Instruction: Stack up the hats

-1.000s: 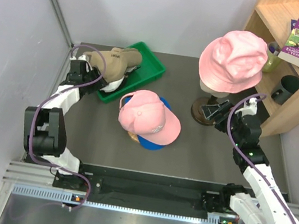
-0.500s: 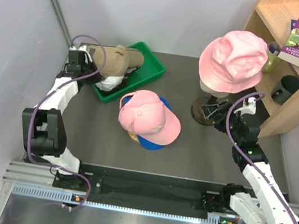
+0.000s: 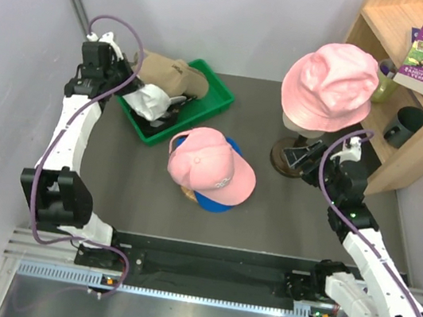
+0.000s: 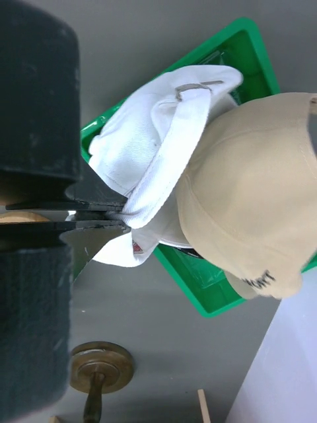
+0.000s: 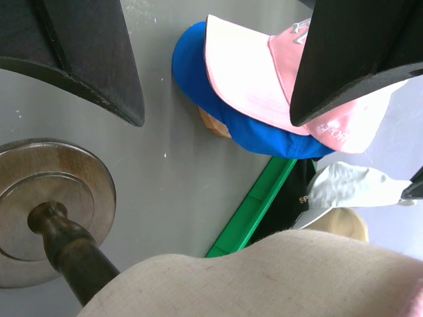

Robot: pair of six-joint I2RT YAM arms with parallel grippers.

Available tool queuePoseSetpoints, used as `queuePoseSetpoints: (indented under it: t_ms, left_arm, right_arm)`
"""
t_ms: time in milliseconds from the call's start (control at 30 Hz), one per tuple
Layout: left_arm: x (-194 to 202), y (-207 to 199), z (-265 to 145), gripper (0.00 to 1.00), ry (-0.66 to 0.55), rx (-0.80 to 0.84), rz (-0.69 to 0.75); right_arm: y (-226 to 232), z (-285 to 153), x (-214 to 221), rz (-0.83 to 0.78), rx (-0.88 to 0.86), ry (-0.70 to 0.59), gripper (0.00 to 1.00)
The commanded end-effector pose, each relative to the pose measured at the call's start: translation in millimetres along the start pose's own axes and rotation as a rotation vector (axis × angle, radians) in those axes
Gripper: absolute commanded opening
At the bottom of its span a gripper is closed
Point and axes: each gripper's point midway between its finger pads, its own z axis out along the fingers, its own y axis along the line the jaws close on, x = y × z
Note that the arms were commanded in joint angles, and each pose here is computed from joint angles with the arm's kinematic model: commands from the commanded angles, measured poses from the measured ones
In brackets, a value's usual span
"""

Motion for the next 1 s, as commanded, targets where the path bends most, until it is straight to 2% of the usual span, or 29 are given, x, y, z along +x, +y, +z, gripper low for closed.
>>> queuePoseSetpoints:
  t_ms: [0, 300, 533, 700, 833, 900, 933, 967]
  left_arm:
    - [-43.3, -29.3, -41.7, 0.0, -0.116, 0.039, 0.051]
    - [-71.9, -42.9, -98.6, 0.0, -0.23, 0.009, 0.079]
    - [-73.4, -70.1, -145.5, 0.0, -0.29, 0.108, 0.044]
    - [-83.2, -101.0, -184.8, 0.0, -0.327, 0.215, -0.002]
    - [-88.7, -129.3, -212.0, 0.0, -0.311, 0.324, -0.041]
    - [-96.0, -145.8, -231.6, 0.0, -0.325, 0.386, -0.076]
    - [-96.2, -156.2, -239.5, 0.0, -0.317, 0.437, -0.077]
    - [-100.3, -164.7, -249.1, 0.0, -0.326, 0.471, -0.086]
  right_arm:
    - [24.1, -7.7, -17.2, -0.013, -0.065, -0.053, 0.9]
    - [30.5, -13.1, -22.4, -0.037, -0.08, -0.064, 0.9]
    - [48.4, -22.8, -29.4, -0.091, -0.13, -0.086, 0.89]
    - [92.6, -39.2, -35.9, -0.194, -0.237, -0.12, 0.89]
    - [153.1, -50.7, -13.1, -0.281, -0.396, -0.083, 0.88]
    - [178.7, -55.2, -14.7, -0.334, -0.443, -0.108, 0.88]
    - [192.9, -54.2, 4.3, -0.359, -0.48, -0.061, 0.88]
    - [209.6, -57.3, 0.4, -0.389, -0.514, -0.083, 0.88]
